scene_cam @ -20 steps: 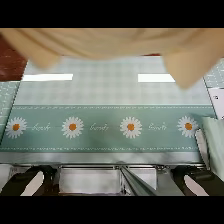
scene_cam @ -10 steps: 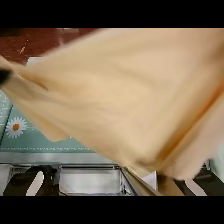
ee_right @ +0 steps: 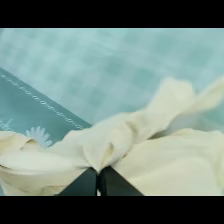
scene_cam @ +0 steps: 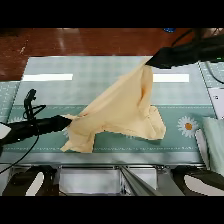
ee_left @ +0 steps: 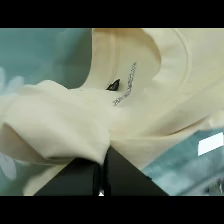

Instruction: Fold the shirts.

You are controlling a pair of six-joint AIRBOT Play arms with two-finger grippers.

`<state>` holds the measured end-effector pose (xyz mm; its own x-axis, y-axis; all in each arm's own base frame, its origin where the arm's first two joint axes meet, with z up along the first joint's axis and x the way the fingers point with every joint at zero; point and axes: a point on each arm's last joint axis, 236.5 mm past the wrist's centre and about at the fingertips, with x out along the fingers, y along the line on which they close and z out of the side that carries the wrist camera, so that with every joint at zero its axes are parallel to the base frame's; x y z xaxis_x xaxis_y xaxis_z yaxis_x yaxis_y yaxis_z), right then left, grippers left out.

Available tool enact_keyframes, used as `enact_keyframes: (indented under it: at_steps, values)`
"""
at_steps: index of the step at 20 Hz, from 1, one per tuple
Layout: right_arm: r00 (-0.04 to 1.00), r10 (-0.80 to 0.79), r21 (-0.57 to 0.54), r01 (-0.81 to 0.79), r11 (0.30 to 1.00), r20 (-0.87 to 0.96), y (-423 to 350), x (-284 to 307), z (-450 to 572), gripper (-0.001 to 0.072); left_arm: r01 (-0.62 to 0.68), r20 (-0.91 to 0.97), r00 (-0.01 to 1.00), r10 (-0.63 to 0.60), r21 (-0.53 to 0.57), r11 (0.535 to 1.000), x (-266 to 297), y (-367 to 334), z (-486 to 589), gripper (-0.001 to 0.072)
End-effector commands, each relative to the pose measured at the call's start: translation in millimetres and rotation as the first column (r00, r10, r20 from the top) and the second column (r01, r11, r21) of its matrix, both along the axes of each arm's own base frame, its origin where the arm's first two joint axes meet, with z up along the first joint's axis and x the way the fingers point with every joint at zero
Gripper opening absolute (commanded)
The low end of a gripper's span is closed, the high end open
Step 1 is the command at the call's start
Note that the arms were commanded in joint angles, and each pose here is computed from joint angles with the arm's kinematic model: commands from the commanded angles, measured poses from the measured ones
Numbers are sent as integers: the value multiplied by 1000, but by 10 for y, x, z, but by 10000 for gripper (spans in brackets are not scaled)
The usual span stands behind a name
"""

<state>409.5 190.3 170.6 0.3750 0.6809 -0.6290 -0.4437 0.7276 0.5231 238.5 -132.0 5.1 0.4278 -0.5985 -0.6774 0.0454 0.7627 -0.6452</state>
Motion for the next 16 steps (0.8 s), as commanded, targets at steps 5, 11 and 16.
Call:
enact_keyframes:
  at_steps: [5, 11, 16]
  values:
    - [982, -61, 48, 70, 996, -181, -111, 584, -740, 419, -94, -45, 994, 95, 12, 995, 447, 154, -283, 500]
    - [855, -408, -322, 307, 896, -319, -2134, -168, -878, 409, -326, -101, 926, 363, 269, 906, 509, 1631, 16, 499]
    - [705, -627, -337, 532, 777, -332, -2525, -1011, -1530, 409, -222, -476, 850, 228, 69, 973, -239, 1036, -718, 498]
